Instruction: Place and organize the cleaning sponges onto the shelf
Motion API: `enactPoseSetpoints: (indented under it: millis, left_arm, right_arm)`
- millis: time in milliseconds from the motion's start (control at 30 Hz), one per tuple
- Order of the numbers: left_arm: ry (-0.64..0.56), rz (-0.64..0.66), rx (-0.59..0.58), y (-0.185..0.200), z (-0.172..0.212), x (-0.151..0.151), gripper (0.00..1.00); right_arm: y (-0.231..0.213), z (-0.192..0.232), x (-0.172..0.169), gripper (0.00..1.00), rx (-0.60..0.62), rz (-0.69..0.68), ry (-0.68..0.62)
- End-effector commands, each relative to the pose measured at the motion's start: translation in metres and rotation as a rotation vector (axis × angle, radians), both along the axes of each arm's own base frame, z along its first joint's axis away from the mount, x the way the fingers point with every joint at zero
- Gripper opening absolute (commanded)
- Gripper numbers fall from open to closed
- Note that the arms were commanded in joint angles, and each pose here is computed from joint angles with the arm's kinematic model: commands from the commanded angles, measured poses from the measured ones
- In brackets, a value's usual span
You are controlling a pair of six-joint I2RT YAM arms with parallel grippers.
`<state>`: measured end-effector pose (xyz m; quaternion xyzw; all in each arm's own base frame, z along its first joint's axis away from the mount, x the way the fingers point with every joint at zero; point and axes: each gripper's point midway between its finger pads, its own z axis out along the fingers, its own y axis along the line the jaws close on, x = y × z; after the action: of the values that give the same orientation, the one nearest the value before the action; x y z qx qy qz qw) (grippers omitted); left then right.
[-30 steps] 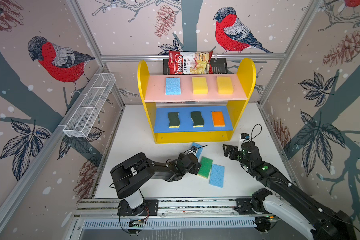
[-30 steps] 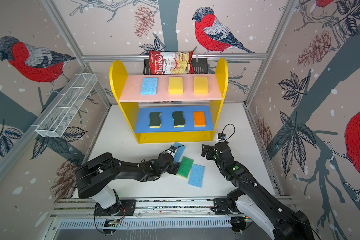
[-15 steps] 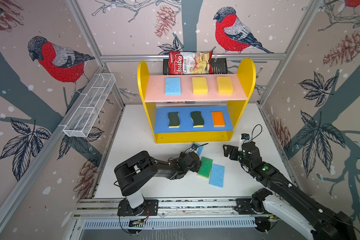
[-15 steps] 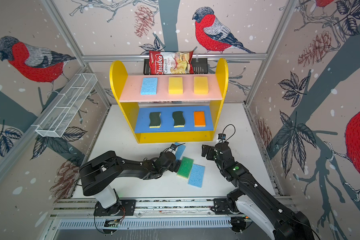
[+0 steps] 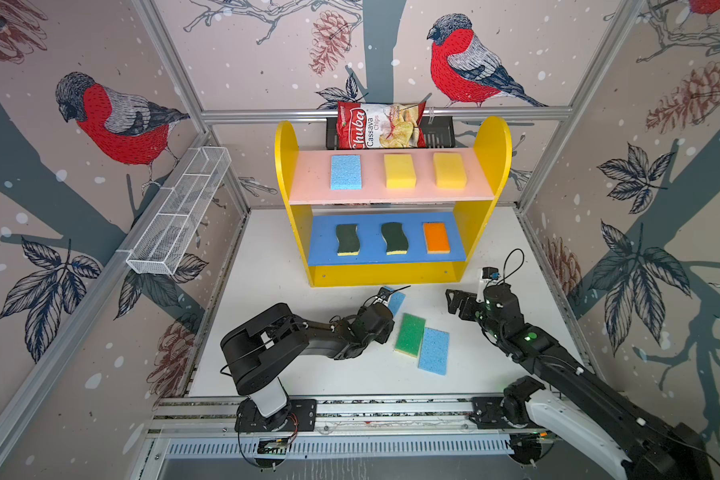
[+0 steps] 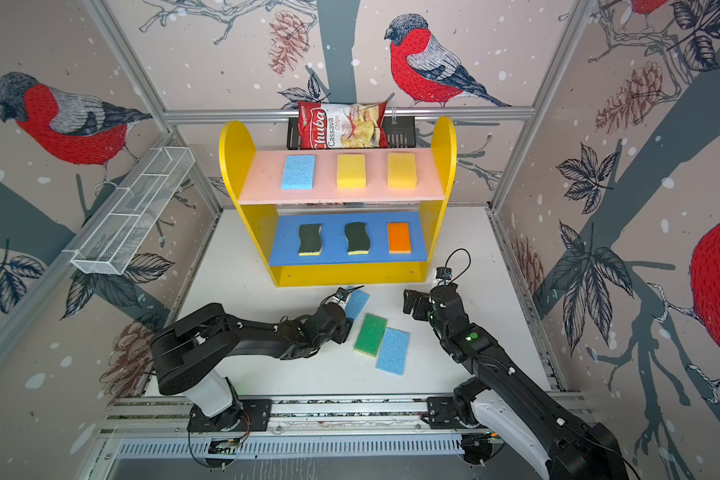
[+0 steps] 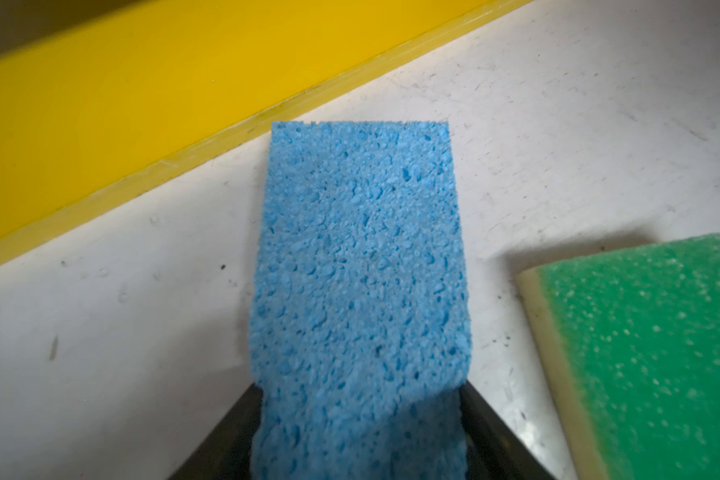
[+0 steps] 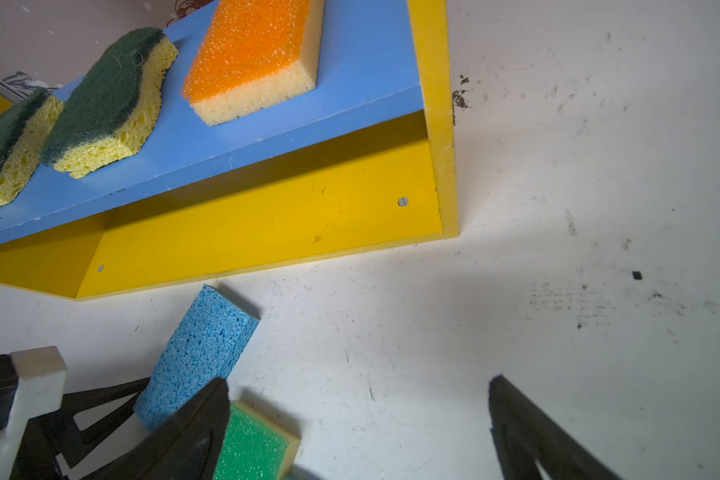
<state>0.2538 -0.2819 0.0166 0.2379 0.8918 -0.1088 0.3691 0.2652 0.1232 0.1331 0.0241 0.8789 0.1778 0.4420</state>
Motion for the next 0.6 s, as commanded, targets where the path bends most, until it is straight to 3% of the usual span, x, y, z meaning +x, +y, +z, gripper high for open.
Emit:
enactPoseSetpoints:
  millis: [0,567]
  left_arm:
    - [0.064,0.022,0.073,0.023,-0.014,-0.014,0.66]
    - [0.152,0.340,0.024,0.105,-0.022,-0.050,0.66]
  right_arm:
    - [0.003,0.005,0.002,0.97,0.009,0.012,-0.018]
    - [0.018,0.007,0.006,0.97,0.040,0.066,0.000]
